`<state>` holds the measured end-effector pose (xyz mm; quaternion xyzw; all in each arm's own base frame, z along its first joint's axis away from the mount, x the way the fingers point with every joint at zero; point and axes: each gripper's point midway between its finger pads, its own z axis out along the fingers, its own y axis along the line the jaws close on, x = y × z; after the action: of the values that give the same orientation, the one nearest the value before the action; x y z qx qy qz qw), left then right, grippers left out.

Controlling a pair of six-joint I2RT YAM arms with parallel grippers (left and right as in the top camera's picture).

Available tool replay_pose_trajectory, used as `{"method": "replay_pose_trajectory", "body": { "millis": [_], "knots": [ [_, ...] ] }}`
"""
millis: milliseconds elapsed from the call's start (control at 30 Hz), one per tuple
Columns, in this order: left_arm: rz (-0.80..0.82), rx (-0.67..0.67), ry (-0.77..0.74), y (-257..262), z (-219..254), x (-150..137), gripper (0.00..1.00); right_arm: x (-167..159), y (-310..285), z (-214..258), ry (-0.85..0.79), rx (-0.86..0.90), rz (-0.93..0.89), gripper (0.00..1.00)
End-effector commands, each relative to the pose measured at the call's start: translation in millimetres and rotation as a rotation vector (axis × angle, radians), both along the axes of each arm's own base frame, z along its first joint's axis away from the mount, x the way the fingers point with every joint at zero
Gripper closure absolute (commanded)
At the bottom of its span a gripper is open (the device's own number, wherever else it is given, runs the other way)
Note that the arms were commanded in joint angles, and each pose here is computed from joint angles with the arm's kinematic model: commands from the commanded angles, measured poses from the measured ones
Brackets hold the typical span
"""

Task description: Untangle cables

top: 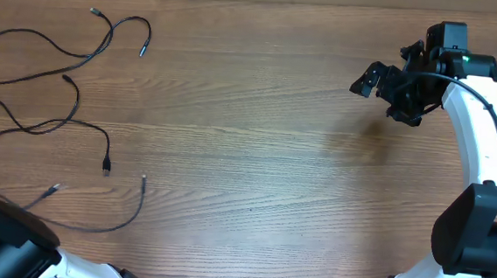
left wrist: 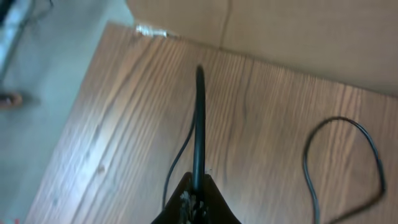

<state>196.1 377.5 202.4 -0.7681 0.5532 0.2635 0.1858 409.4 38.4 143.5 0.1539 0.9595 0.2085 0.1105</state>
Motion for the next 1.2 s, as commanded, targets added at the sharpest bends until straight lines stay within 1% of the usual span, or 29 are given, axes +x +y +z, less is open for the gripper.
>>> {"method": "replay_pose_trajectory", "body": {
  "millis": [0, 167, 367, 533, 633, 700, 767, 800, 900, 967, 1000, 1133, 1167],
  "knots": [
    [-0.009, 0.033, 0.115, 19, -8, -8, 0.96, 4, -2, 16, -0.047, -0.009, -0.005, 0.00],
    [0.015, 0.020, 0.166, 32, -30, -11, 0.96, 4, -2, 16, -0.047, -0.010, -0.005, 0.00],
    [0.050, -0.047, 0.275, 44, -72, -29, 0.96, 4, -2, 16, -0.047, -0.009, -0.005, 0.00],
    [0.081, -0.094, 0.319, 54, -99, -47, 0.96, 4, -2, 16, -0.047, -0.009, -0.005, 0.00],
    [0.055, -0.114, 0.331, 65, -114, -51, 0.95, 4, -2, 16, -0.047, -0.010, -0.005, 0.00],
    [-0.020, -0.148, 0.312, 72, -126, -44, 0.95, 4, -2, 16, -0.047, -0.009, -0.005, 0.00],
    [-0.098, -0.170, 0.251, 76, -136, -28, 0.89, 4, -2, 16, -0.048, -0.010, -0.005, 0.00],
    [-0.138, -0.180, 0.224, 77, -139, -20, 0.84, 4, -2, 16, -0.047, -0.010, -0.005, 0.00],
    [-0.267, -0.201, 0.134, 79, -146, 6, 0.66, 4, -2, 16, -0.047, -0.010, -0.005, 0.00],
    [-0.319, -0.212, 0.087, 78, -148, 18, 0.51, 4, -2, 16, -0.047, -0.010, -0.005, 0.00],
    [-0.337, -0.218, 0.077, 77, -149, 21, 0.49, 4, -2, 16, -0.047, -0.010, -0.005, 0.00],
    [-0.339, -0.221, 0.080, 76, -149, 20, 0.48, 4, -2, 16, -0.047, -0.010, -0.005, 0.00],
    [-0.338, -0.222, 0.081, 76, -149, 20, 0.52, 4, -2, 16, -0.048, -0.009, -0.005, 0.00]
  ]
}}
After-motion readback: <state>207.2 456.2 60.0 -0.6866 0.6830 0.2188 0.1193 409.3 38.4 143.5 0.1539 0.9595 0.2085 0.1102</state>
